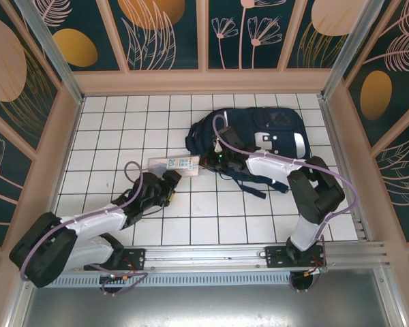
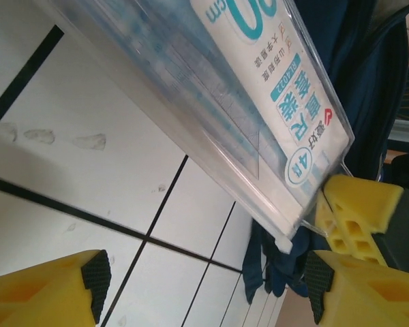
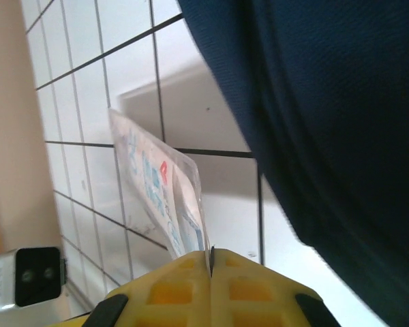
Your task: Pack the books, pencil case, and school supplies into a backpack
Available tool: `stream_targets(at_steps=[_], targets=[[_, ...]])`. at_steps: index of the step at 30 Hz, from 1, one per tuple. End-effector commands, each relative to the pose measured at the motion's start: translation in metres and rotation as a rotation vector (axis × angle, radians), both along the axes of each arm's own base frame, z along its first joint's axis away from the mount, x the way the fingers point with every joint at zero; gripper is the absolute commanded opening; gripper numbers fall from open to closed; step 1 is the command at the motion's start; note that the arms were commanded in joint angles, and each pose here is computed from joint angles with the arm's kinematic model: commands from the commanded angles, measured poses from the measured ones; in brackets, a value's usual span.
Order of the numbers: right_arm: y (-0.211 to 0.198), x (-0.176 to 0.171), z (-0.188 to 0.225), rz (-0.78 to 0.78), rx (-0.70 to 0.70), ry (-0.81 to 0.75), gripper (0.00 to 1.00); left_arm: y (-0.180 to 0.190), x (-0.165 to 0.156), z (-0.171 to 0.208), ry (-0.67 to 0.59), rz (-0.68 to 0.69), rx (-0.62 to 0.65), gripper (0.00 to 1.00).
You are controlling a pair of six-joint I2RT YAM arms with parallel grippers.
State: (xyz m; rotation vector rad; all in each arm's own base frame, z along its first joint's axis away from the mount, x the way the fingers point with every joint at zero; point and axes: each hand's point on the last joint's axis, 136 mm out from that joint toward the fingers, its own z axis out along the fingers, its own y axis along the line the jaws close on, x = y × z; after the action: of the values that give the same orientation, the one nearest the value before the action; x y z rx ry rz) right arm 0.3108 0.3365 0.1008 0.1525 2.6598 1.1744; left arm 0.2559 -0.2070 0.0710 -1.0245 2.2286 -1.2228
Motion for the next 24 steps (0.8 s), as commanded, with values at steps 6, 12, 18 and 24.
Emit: stream_targets(at_steps=[6,12,18,24], targets=[[0.015,-0.008,0.011,0.02,0.114,0.054,0.0,-0.008,0.035,0.018,-0.124,0.085,-0.053,0.73],[0.019,-0.016,0.011,0.039,0.109,0.059,0.0,0.005,0.052,0.012,-0.119,0.141,-0.039,0.65],[0.02,-0.021,0.011,0.059,0.1,0.053,0.0,0.015,0.067,0.015,-0.126,0.181,-0.024,0.58],[0.02,-0.023,0.01,0.065,0.09,0.051,0.0,0.028,0.07,0.009,-0.101,0.232,-0.024,0.35]])
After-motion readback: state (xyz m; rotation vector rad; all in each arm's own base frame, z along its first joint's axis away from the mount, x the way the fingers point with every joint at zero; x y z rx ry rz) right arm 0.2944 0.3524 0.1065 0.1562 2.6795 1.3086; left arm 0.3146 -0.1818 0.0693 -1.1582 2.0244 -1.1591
